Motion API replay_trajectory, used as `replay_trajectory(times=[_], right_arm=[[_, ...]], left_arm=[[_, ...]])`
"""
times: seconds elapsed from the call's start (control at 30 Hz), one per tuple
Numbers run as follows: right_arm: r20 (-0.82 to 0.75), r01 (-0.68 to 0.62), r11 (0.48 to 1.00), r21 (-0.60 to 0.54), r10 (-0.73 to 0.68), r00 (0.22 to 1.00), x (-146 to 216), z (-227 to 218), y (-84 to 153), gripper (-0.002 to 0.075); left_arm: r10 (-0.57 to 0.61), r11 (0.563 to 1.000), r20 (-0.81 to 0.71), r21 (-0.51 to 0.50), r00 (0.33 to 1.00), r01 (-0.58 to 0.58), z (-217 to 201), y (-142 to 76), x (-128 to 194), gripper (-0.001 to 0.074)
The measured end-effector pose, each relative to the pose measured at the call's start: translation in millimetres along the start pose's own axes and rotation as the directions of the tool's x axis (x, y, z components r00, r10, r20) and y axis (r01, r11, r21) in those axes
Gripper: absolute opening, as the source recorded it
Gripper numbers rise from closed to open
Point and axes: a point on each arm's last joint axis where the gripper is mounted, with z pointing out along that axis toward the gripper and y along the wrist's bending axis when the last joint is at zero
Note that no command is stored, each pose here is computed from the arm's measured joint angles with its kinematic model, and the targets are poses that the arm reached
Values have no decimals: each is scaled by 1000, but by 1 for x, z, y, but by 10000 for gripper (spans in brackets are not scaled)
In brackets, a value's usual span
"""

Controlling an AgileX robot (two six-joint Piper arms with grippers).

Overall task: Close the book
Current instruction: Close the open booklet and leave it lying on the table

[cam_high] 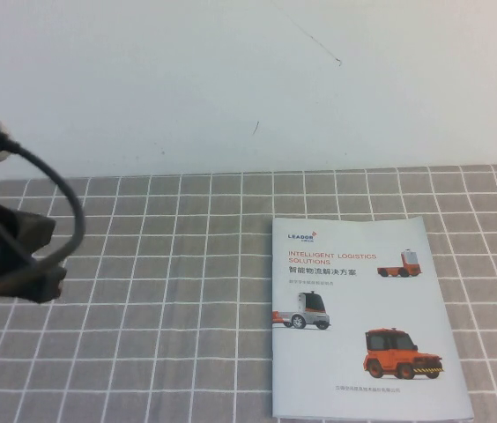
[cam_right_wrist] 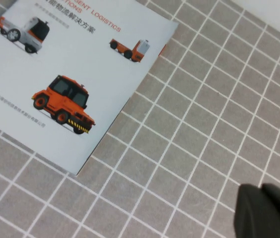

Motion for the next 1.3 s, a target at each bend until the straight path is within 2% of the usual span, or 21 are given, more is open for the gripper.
replay_trajectory(times=[0.17,0.3,0.53,0.8,1.3], right_arm=[[67,-34,999,38,31,997,32,-14,21,-3],[76,-66,997,44,62,995,57,-6,33,-3],[135,-87,994,61,79,988,92,10,51,-3],[232,-112,993,29,103,967,109,29,65,-3],[231,-119,993,16,112,966,112,33,67,-3]], left_arm=[[-57,997,79,-41,995,60,-10,-3,35,-4],[-69,995,171,-66,983,81,-14,-5,68,-4],[-50,993,237,-90,970,74,-17,-11,114,-4],[-8,993,322,-113,947,47,-27,-12,117,-4],[-3,993,321,-115,947,42,-26,-12,118,-3]])
